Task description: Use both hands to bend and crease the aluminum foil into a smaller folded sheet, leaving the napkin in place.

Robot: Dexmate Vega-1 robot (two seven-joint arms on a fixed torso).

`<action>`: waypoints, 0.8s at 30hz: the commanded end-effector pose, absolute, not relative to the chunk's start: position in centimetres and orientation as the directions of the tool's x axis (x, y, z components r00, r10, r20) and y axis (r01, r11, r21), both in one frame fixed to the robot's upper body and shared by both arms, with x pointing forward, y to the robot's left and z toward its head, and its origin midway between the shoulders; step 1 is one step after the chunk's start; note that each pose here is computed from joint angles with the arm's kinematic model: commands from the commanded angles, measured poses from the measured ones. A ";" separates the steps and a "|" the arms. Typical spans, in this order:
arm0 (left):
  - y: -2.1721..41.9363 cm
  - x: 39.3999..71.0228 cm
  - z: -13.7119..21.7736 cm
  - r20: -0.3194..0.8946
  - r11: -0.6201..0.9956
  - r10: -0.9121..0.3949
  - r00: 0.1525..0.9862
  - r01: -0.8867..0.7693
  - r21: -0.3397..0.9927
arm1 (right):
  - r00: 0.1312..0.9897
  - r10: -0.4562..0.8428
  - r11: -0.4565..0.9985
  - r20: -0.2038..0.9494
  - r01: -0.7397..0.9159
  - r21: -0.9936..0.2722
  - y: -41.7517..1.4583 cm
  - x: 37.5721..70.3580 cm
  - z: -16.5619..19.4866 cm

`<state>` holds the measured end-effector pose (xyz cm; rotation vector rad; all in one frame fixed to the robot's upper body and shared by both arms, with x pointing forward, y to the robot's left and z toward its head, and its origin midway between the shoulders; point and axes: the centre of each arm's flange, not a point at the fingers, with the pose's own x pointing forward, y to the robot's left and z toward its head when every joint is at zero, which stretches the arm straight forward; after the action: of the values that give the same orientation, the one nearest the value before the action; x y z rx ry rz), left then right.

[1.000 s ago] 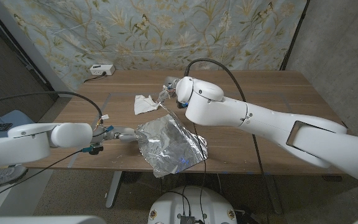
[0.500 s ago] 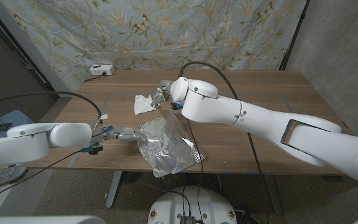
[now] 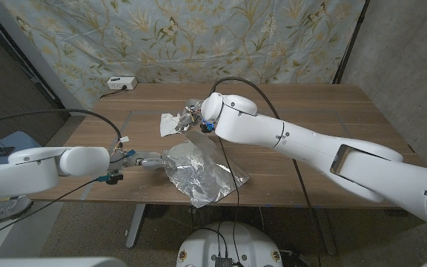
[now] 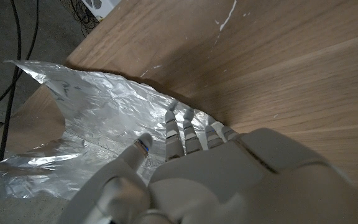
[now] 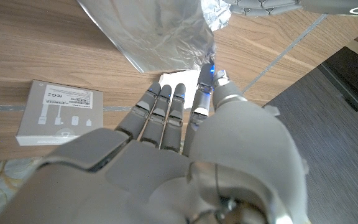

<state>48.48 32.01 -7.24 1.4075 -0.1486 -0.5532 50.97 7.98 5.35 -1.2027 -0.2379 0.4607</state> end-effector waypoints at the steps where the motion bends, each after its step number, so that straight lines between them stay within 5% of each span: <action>1: 32.0 48.4 -7.3 -0.221 0.061 -0.450 0.865 0.277 0.959 | 0.865 0.493 0.286 -0.096 -0.265 -0.921 8.6 51.8 4.7; 24: 31.9 48.4 -7.2 -0.212 0.065 -0.460 0.862 0.271 0.960 | 0.812 0.556 0.281 -0.175 -0.382 -0.880 8.9 52.5 4.0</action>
<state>48.47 31.92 -7.28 1.4060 -0.1541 -0.5556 52.05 8.78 4.53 -1.1593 -0.2006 0.5714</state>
